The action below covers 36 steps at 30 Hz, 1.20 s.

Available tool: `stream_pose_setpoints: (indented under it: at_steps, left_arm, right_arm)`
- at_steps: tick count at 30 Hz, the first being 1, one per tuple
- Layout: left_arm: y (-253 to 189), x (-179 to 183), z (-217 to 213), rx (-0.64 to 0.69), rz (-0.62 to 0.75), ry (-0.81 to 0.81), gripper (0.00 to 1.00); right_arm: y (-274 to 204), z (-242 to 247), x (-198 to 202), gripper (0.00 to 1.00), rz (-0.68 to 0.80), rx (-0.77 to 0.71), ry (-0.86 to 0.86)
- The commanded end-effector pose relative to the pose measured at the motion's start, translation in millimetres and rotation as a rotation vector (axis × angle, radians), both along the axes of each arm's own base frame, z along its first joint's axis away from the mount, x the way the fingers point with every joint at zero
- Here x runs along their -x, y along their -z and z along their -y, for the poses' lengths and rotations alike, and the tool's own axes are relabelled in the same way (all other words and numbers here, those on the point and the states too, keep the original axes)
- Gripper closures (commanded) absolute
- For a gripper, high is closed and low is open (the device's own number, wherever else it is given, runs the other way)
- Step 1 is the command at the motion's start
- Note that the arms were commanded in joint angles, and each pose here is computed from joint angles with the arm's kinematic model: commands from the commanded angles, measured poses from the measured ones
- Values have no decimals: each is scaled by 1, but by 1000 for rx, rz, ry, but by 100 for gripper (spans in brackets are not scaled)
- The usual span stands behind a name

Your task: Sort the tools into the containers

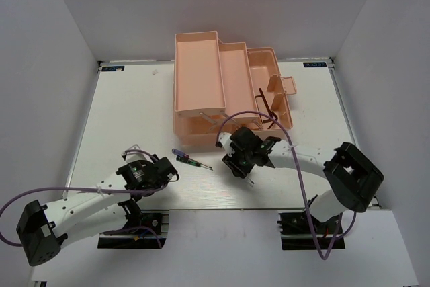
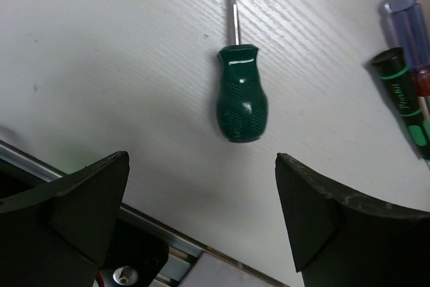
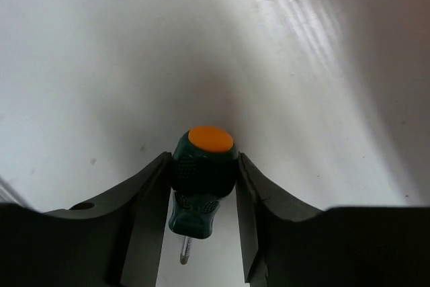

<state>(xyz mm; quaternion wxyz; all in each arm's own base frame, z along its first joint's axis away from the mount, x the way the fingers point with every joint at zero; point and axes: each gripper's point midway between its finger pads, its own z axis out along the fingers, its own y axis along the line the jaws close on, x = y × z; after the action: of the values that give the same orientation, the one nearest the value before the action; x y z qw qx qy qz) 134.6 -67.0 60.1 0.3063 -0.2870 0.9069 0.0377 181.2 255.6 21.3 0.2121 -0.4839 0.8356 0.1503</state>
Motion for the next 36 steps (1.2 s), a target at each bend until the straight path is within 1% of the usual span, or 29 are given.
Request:
stream_pose_setpoints:
  at_steps: [1,2,3,4,5,6,8,9,10,11,13,15,16,18,19,20,21,22,24,25,26,27,29,30,31,33,34,35,36]
  left_arm:
    - [-1,-6,-1,42,60,-43,0]
    - [3,-4,-4,31,52,-43,0]
    - [1,-6,-2,47,63,-43,0]
    - [4,-4,-3,40,58,-43,0]
    - [3,-6,-1,49,65,-43,0]
    - [4,-7,0,49,65,-43,0]
    - [5,-10,1,40,70,-45,0]
    - [5,-11,2,40,70,-45,0]
    - [7,-12,4,33,67,-35,0]
    - [8,-12,4,26,61,-35,0]
    - [6,-15,6,18,70,-29,0]
    - [7,-17,6,11,68,-28,0]
    - [6,-21,9,13,83,-21,0]
    - [8,-22,10,7,80,-14,0]
    - [6,-25,11,10,95,-16,0]
    - [7,-26,9,-4,98,-18,0]
    - [6,-28,11,7,106,-19,0]
    - [9,-28,8,-14,104,-20,0]
    - [9,-31,10,-8,110,-22,0]
    - [11,-32,8,-26,110,-23,0]
    - [12,-33,9,-27,109,-23,2]
    - [12,-33,7,-33,106,-27,3]
    - [12,-37,6,-42,115,-29,5]
    - [14,-37,6,-52,108,-28,6]
    - [15,-38,2,-74,103,-33,8]
    - [18,-40,2,-72,107,-37,11]
    - [22,-40,-1,-87,97,-36,12]
    - [21,-42,0,-86,100,-29,12]
    - [27,-43,-1,-80,91,-37,14]
  right_arm:
    - [-69,-7,39,100,-87,-112,-310]
    - [-69,-7,39,100,-87,-113,-312]
    - [-109,-12,45,100,-68,-171,-412]
    - [-116,-3,55,100,-100,-147,-460]
    - [-128,-1,55,100,-93,-149,-474]
    - [-166,-5,45,100,-19,-182,-495]
    - [-184,0,31,100,52,-159,-458]
    - [-210,5,15,100,159,-175,-403]
    - [-226,2,-9,100,278,-184,-341]
    - [-241,5,-25,100,349,-188,-286]
    - [-268,21,-76,100,515,-137,-79]
    - [-279,28,-108,100,593,-124,45]
    - [-274,26,-128,100,592,-119,108]
    - [-272,22,-143,100,586,-119,152]
    - [-261,18,-165,100,564,-92,182]
    - [-261,13,-175,100,561,-113,220]
    - [-271,12,-187,100,575,-137,249]
    - [-253,7,-201,100,536,-121,269]
    - [-245,-9,-224,100,484,-146,284]
    - [-237,-13,-227,95,451,-139,282]
    - [-232,-19,-243,88,425,-142,292]
    - [-228,-20,-245,72,408,-134,304]
    - [-227,-20,-255,55,389,-144,330]
    - [-226,-19,-256,42,383,-145,336]
    - [-226,-20,-254,34,375,-160,328]
    - [-233,-13,-246,33,375,-189,344]
    - [-232,-4,-235,33,362,-197,346]
    - [-235,-5,-238,33,366,-218,360]
    - [-228,-1,-227,33,331,-234,353]
